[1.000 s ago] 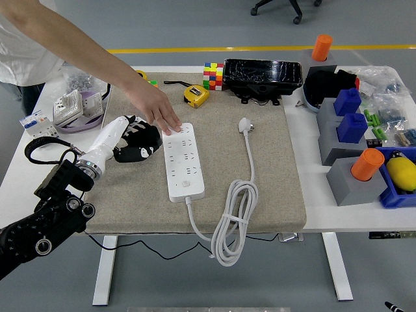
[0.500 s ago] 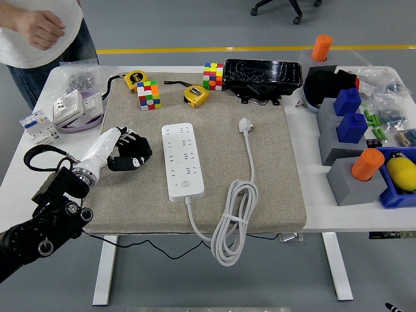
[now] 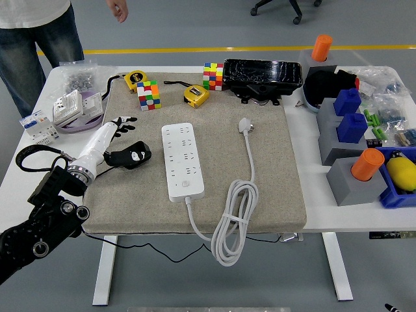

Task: Put the plug near the board,insert it into the board,press the button,pull the plug out

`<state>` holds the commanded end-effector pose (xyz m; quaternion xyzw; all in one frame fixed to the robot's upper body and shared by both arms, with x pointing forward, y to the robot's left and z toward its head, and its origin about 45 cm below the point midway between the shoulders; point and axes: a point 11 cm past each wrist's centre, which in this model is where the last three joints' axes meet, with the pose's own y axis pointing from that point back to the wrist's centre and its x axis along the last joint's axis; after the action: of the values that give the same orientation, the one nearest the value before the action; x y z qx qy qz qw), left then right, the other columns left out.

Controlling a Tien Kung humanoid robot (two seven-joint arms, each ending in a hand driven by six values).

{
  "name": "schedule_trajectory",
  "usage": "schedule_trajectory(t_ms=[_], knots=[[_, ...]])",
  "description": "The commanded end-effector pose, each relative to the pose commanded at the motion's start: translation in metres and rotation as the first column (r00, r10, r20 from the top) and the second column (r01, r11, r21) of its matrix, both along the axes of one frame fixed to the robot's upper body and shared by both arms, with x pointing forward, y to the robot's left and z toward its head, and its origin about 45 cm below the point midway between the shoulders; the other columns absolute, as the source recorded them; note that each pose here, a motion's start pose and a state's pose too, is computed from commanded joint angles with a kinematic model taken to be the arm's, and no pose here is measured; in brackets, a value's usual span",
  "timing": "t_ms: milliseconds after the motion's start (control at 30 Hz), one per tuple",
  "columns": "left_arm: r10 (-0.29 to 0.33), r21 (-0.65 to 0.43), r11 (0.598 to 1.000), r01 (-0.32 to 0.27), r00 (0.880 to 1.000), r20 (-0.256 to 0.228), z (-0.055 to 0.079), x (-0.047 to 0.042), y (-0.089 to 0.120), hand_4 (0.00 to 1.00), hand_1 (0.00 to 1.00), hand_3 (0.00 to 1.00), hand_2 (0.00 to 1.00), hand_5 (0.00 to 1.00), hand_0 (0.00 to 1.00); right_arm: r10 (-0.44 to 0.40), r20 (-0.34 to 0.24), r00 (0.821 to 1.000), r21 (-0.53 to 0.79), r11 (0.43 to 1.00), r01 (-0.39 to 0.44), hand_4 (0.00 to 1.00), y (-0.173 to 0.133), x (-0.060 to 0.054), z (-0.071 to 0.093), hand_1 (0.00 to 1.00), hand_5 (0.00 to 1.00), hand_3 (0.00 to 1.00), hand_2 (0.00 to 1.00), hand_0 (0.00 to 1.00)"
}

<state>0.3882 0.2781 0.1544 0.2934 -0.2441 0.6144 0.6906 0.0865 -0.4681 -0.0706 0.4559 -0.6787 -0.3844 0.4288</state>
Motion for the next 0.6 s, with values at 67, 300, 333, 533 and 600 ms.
schedule_trajectory(t_ms=[67, 300, 333, 533, 600], knots=[[0.002, -0.051, 0.999, 0.001, 0.999, 0.052, 0.009, 0.0003, 0.002, 0.997, 0.742, 0.837, 0.761, 0.385, 0.679, -0.001, 0.000, 1.000, 0.001, 1.000, 0.001, 0.916, 0.000, 0.000, 0.000, 0.674, 0.511, 0.554, 0.666, 0.674], [0.105, -0.242, 0.968, -0.064, 0.981, 0.161, 0.032, 0.0017, 0.021, 0.892, 0.616, 0.622, 0.599, 0.309, 0.552, -0.002, 0.009, 1.000, 0.000, 1.000, 0.002, 0.917, 0.000, 0.004, 0.001, 0.675, 0.512, 0.555, 0.666, 0.674], [0.115, -0.245, 0.967, -0.074, 0.980, 0.160, 0.032, 0.0022, 0.025, 0.892, 0.616, 0.622, 0.599, 0.309, 0.552, -0.001, 0.010, 1.000, 0.000, 1.000, 0.001, 0.917, 0.000, 0.005, 0.001, 0.675, 0.512, 0.555, 0.666, 0.674], [0.165, -0.262, 0.957, -0.126, 0.977, 0.133, 0.031, 0.0025, 0.040, 0.876, 0.600, 0.602, 0.581, 0.311, 0.535, -0.002, 0.006, 1.000, 0.002, 1.000, 0.002, 0.917, 0.001, 0.004, 0.000, 0.675, 0.512, 0.555, 0.666, 0.674], [0.175, -0.265, 0.954, -0.137, 0.976, 0.127, 0.031, 0.0020, 0.043, 0.876, 0.600, 0.602, 0.581, 0.311, 0.535, -0.002, 0.004, 1.000, 0.003, 1.000, 0.002, 0.917, 0.001, 0.003, 0.000, 0.675, 0.512, 0.555, 0.666, 0.674]])
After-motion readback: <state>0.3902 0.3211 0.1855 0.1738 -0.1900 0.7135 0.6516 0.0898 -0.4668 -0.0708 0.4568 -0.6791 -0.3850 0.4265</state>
